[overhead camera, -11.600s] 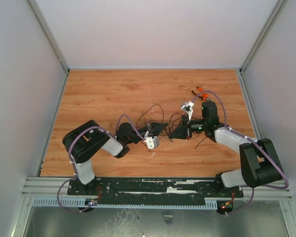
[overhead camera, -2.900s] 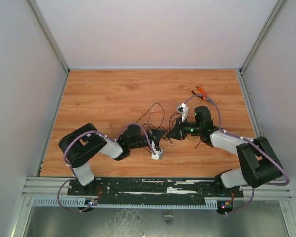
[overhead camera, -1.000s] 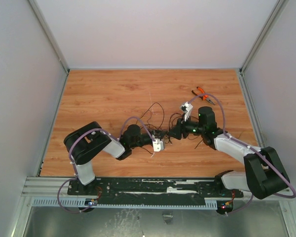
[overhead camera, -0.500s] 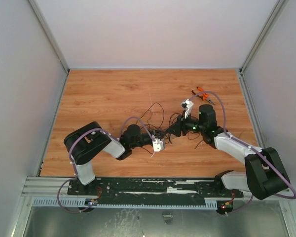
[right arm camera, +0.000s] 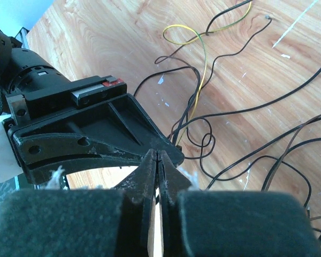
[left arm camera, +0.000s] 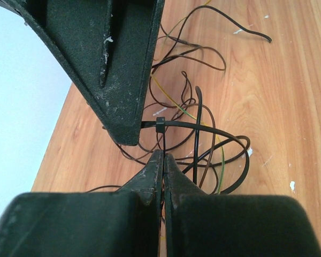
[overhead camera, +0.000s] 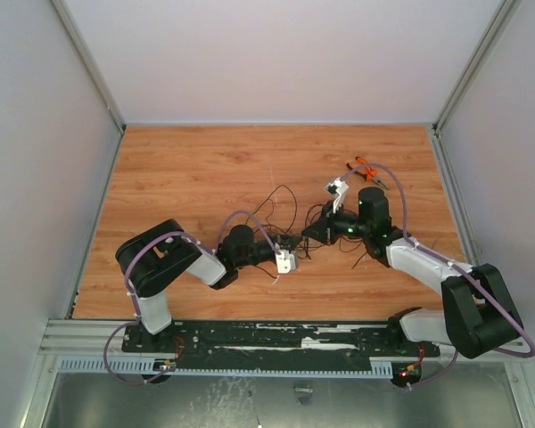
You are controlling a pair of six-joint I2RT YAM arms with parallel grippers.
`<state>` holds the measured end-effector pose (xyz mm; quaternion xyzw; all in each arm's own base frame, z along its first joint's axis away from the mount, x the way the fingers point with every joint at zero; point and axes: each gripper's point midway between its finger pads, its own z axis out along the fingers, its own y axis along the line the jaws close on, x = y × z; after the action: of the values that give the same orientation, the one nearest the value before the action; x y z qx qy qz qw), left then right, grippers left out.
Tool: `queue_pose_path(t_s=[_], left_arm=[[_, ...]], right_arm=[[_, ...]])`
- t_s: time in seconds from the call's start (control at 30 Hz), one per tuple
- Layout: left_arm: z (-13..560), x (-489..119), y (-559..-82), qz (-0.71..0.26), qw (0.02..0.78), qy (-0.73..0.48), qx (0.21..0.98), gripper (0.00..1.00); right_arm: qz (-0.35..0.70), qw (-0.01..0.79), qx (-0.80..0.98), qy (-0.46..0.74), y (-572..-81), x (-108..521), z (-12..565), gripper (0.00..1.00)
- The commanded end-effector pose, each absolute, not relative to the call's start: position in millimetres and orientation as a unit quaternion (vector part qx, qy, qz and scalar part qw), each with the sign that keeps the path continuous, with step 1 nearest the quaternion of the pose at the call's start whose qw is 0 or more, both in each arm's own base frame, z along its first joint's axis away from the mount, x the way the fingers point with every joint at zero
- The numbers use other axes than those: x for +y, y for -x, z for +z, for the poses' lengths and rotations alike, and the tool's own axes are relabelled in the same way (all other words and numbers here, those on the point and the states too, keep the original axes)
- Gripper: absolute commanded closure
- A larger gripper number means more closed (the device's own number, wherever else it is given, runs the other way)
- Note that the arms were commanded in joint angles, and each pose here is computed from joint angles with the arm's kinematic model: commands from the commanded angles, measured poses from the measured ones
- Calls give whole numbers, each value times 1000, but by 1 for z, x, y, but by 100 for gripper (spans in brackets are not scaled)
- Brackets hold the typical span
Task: Zip-tie the wires
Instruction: Tie the cable at the center of the board.
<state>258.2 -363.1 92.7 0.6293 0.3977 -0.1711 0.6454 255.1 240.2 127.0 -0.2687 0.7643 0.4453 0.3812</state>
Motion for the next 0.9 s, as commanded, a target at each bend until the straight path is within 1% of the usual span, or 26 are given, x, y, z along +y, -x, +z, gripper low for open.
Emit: queue_pose_path(t_s=[0.0,0.03,0.07,0.1,0.13,0.2,0.23,0.3,0.43,0.67,0.87], left_arm=[[109,-366,-262,-178,670,-609,387,100],[110,-365,-263,-177,672,-605,389,97],[111,-364,-263,-178,675,-600,390,89],[113,-363,-263,-176,680,-597,389,74],[115,-362,-263,-174,684,-594,387,63],[117,-360,-261,-185,687,-582,394,48],[117,-359,-261,-186,688,-578,397,44],[118,-357,-261,-186,689,-573,402,39],[124,-347,-266,-179,702,-546,420,35],[155,-312,-284,-180,742,-421,490,27],[184,-290,-283,-226,754,-313,531,18]], right_arm=[[446,401,752,274,-265,245,146,100],[444,402,753,271,-267,245,146,100],[442,401,756,268,-268,244,145,100],[441,399,759,265,-269,244,144,100],[439,399,762,261,-271,244,143,100],[434,398,768,253,-273,243,140,100],[432,397,770,249,-274,242,139,100],[426,399,775,242,-276,241,137,100],[408,409,783,229,-279,235,134,100],[390,417,798,193,-290,230,135,100],[364,437,809,150,-295,226,138,100]])
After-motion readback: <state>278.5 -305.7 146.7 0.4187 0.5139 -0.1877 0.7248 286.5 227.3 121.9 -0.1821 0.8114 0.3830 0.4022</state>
